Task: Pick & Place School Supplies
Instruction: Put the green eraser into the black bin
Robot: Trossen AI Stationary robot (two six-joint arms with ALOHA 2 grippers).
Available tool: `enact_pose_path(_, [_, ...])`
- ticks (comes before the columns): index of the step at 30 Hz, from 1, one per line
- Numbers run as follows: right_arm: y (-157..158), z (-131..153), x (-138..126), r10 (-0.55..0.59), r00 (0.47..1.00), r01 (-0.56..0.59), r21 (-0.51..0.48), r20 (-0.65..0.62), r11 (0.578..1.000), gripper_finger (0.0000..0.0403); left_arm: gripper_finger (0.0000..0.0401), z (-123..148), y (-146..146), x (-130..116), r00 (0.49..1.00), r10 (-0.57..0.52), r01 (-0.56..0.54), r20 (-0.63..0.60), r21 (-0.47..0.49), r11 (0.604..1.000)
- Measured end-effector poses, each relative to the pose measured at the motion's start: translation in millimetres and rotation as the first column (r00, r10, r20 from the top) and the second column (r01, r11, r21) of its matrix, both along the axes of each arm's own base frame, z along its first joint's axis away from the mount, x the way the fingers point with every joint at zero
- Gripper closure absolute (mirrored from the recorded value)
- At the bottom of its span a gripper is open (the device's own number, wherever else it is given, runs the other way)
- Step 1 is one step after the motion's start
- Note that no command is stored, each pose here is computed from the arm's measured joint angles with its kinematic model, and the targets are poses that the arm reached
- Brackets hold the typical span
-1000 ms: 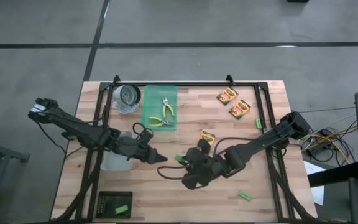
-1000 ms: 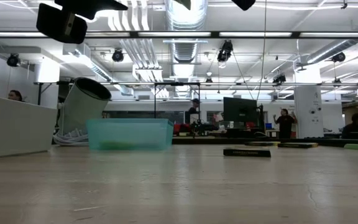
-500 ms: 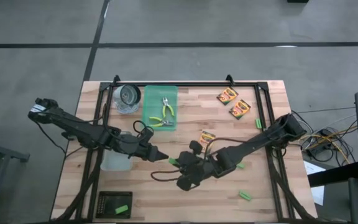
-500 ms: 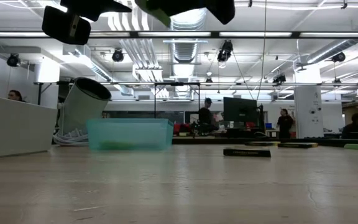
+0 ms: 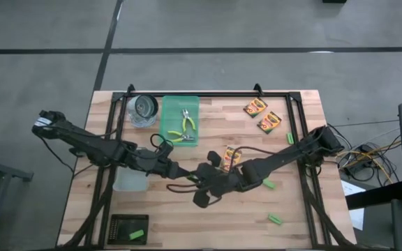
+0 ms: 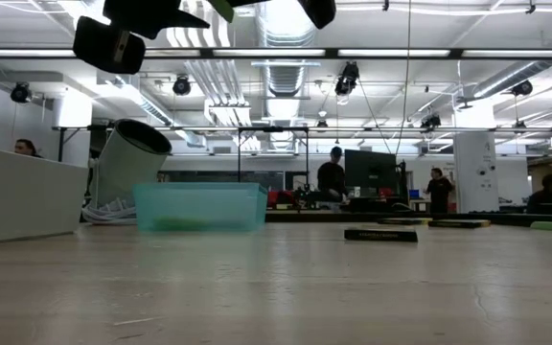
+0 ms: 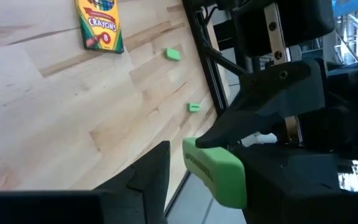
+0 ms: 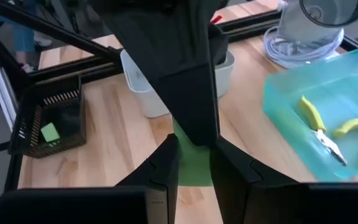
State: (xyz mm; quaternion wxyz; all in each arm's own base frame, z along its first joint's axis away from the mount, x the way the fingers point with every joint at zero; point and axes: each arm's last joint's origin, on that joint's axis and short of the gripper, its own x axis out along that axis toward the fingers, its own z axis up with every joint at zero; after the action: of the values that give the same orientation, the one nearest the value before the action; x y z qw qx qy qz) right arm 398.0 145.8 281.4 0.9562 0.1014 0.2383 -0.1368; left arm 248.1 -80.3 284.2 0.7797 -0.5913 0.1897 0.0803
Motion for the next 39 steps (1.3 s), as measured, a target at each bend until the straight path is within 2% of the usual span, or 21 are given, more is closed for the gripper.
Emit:
enact_pose_path(9, [0.3, -1.9, -1.1, 0.016, 1.000, -0.017, -0.019, -0.023, 1.000, 0.0335, 0.0236, -3.0, -0.2, 2.2, 1.000, -0.005, 0.005, -0.014, 0.003, 1.000])
enact_pose_path(22, [0.5, -4.1, -2.5, 0.029, 0.998, -0.028, 0.013, -0.050, 1.000, 0.0335, 0.0239, -3.4, -0.3, 2.3, 1.000, -0.005, 0.005, -0.015, 0.003, 1.000])
enact_pose_path(39, [-8.4, -4.7, 0.7, 0.019, 0.998, -0.019, 0.007, -0.057, 1.000, 0.0335, 0.0304, -0.8, -0.8, 3.4, 1.000, -0.016, 0.016, 0.018, 0.015, 1.000])
